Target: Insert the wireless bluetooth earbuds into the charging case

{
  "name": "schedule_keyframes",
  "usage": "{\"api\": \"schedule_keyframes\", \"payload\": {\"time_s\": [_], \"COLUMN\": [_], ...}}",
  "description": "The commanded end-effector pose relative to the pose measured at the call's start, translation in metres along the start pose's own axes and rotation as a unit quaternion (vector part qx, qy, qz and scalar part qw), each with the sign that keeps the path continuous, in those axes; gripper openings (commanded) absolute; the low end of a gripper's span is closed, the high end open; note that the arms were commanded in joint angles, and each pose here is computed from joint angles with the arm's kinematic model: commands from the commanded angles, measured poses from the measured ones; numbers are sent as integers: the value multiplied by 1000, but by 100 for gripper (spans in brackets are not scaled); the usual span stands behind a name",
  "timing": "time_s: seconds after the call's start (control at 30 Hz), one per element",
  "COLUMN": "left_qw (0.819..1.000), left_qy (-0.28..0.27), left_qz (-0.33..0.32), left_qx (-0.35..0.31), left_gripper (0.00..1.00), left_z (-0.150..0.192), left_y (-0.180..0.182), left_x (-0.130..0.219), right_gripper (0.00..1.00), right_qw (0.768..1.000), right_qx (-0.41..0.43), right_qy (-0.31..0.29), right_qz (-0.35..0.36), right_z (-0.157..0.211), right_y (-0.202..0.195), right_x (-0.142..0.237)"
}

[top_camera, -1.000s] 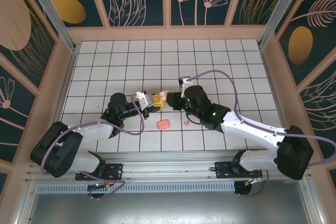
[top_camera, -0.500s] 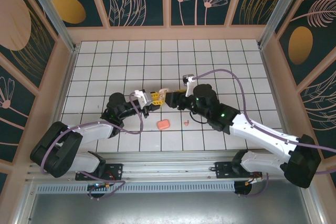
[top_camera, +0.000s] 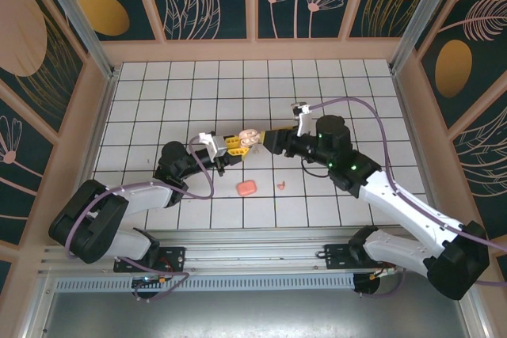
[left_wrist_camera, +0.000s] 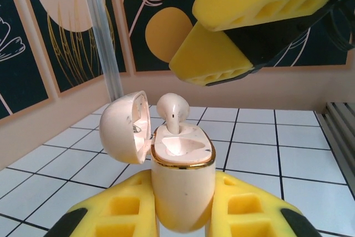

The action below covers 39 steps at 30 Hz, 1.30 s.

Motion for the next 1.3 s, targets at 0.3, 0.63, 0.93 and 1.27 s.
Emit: {"api": "schedule_keyframes", "payload": {"time_s": [0.3, 0.63, 0.93, 1.27], "left_qw": [999, 999, 999, 999], "left_qy": [-38, -38, -39, -39], "left_qz": [23, 22, 19, 13], "left_qx": [-8, -7, -8, -7], "left_gripper": [13, 13, 13, 13], "left_z": [-22, -23, -25, -25], "left_y": [-5, -5, -4, -2], "left_x": [-3, -4, -4, -4], "right_gripper": [50, 40, 34, 28], "right_qw": [994, 990, 989, 987], "right_qx": [-41, -54, -62, -64], "right_qy": [28, 42, 53, 63], "right_qz": [-96, -119, -125, -132], "right_z": [-14, -9, -4, 2], "right_y": [11, 13, 13, 17], "right_x": [0, -8, -12, -13]}}
Point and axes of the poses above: each hand's point on the last joint's axis, 136 mm out from that joint toward the fingers, its own x axis back along the fingers, its own y axis along the line the jaws close on, z = x × y, the point moved 1 cm from there along x, back along the fingers, and after that the axes turned 4 degrees about x, right-handed, at the moved point
